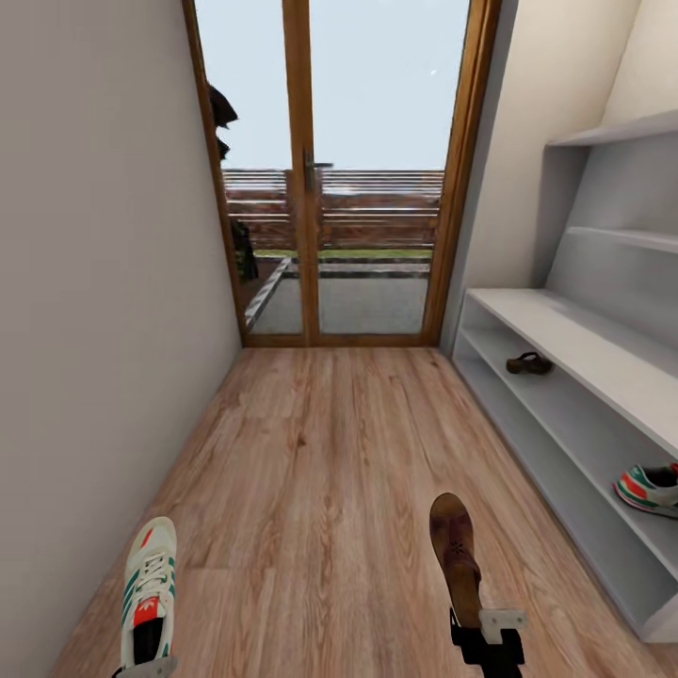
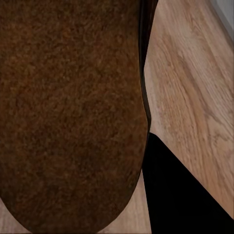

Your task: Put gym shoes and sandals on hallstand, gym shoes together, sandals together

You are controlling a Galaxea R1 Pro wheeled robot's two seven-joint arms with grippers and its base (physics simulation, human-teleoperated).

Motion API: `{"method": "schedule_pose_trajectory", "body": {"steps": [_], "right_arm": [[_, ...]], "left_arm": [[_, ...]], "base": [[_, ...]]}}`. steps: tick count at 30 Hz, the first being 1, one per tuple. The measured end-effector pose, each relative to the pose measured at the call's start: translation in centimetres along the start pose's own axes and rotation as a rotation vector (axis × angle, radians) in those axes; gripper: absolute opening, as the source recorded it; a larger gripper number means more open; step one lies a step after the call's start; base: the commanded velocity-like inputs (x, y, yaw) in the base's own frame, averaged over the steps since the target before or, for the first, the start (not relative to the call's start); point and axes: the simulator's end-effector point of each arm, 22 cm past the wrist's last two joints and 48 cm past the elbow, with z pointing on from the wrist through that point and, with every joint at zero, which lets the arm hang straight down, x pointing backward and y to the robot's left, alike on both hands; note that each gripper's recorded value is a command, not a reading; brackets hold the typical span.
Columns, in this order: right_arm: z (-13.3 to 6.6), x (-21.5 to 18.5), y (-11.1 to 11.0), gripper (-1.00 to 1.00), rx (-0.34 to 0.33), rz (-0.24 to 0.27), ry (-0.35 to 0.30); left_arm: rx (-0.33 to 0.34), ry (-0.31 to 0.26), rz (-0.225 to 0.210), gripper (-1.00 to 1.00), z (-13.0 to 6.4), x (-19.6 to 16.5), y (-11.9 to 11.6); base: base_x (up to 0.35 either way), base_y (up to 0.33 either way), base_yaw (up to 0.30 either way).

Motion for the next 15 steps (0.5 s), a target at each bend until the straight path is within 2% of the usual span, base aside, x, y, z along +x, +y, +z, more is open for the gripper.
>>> {"method": "schedule_pose_trajectory", "body": {"steps": [12, 15], "right_arm": [[0.0, 0.0, 0.06, -1.0, -0.001, 0.001, 0.0], [-0.01, 0.01, 0.08, -1.0, -0.002, 0.0, 0.0]], "left_arm": [[0.0, 0.001, 0.0, -1.0, -0.01, 0.03, -0.01], [0.0, 0.0, 0.0, -1.0, 0.0, 0.02, 0.0]], "base": [[0.336, 0.0, -0.002], [0.337, 0.0, -0.129]]}}
